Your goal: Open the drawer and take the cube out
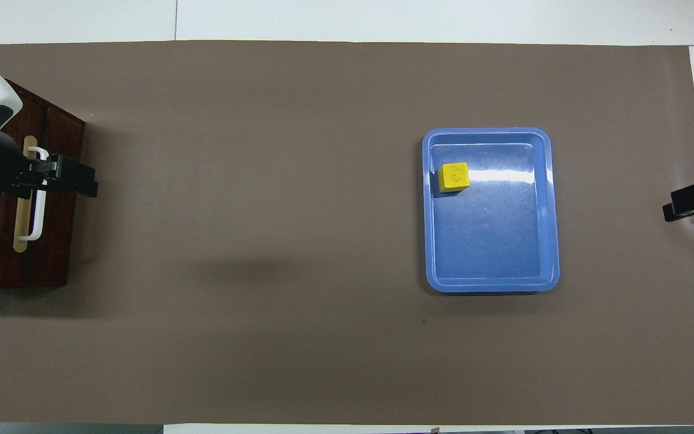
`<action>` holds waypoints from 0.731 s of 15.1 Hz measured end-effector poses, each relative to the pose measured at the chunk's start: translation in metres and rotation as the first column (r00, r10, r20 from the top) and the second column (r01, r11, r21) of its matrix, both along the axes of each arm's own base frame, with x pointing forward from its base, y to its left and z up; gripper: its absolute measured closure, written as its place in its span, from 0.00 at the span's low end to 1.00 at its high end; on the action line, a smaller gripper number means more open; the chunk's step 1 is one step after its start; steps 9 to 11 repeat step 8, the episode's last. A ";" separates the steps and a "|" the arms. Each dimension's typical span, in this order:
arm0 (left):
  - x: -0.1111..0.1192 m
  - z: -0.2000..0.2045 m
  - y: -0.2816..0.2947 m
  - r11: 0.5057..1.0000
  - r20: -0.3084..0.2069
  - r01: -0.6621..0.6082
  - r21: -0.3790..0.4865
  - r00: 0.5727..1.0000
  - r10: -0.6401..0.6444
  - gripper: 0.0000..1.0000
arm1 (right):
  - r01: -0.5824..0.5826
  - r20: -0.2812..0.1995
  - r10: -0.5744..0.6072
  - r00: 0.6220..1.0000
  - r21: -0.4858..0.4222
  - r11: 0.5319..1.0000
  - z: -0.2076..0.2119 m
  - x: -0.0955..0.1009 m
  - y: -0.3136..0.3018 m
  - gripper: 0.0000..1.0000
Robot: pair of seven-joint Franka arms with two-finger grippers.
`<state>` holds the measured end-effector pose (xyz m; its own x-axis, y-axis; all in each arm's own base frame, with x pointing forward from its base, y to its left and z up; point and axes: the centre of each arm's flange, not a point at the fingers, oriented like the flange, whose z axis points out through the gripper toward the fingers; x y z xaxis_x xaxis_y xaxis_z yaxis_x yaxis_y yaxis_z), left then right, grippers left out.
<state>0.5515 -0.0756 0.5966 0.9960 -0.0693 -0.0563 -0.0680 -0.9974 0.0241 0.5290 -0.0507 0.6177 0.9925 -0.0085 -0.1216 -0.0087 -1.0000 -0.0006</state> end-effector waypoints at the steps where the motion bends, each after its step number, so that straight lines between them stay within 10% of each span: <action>1: 0.000 0.000 0.000 1.000 0.000 -0.001 0.000 1.000 0.001 0.00 | -0.003 0.005 0.003 1.000 -0.018 1.000 -0.001 0.001 -0.001 0.00; 11: -0.001 -0.001 0.003 1.000 -0.005 -0.005 0.002 1.000 0.005 0.00 | -0.005 0.024 0.006 1.000 -0.029 1.000 0.007 0.000 -0.001 0.00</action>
